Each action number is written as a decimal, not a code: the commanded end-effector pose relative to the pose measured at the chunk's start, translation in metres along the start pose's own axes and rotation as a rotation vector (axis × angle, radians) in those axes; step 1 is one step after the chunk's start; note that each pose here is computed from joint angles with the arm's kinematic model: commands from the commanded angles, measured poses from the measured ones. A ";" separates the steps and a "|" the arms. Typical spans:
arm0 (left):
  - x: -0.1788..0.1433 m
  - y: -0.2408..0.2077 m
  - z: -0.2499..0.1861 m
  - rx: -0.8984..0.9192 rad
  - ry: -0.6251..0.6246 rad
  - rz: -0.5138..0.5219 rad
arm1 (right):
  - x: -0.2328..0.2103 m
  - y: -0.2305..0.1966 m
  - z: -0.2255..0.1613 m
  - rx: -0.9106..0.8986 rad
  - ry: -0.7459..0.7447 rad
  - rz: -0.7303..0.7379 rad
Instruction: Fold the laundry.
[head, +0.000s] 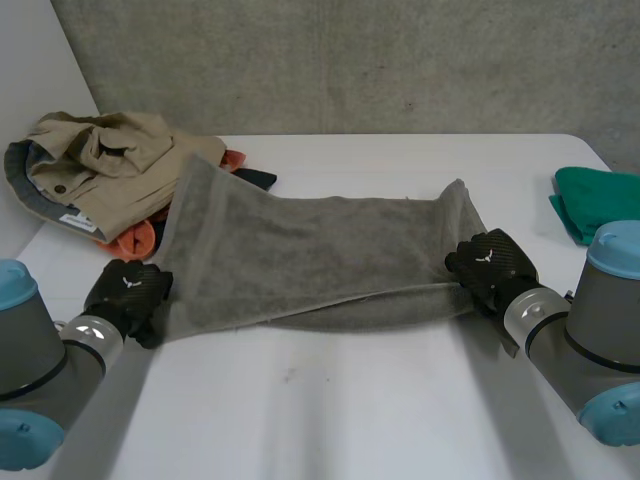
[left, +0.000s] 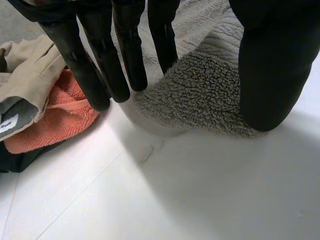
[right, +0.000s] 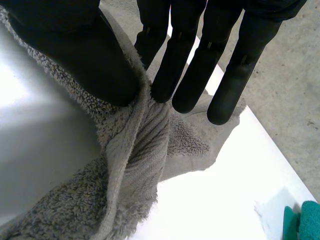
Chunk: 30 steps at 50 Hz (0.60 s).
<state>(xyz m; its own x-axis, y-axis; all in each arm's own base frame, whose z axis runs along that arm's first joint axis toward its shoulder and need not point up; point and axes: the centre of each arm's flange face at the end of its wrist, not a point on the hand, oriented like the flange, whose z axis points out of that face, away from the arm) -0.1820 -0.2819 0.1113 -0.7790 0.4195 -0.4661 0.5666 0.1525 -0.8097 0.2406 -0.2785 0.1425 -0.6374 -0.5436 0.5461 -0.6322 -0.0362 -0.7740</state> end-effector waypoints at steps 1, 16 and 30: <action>0.001 -0.002 0.008 0.012 0.004 0.006 | 0.001 0.000 0.000 0.000 0.004 -0.002; -0.068 -0.138 -0.099 0.397 -0.213 -0.041 | 0.096 -0.091 -0.068 0.090 0.215 -0.061; -0.062 -0.138 -0.108 0.244 -0.065 -0.072 | 0.116 -0.110 -0.095 -0.036 0.100 -0.134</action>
<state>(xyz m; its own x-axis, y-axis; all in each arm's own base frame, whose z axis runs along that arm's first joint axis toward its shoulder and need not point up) -0.1793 -0.2182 0.3184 -0.8495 0.2766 -0.4493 0.4165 -0.1713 -0.8929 0.1967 -0.2550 0.3428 -0.6593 -0.3452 0.6679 -0.6630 -0.1520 -0.7330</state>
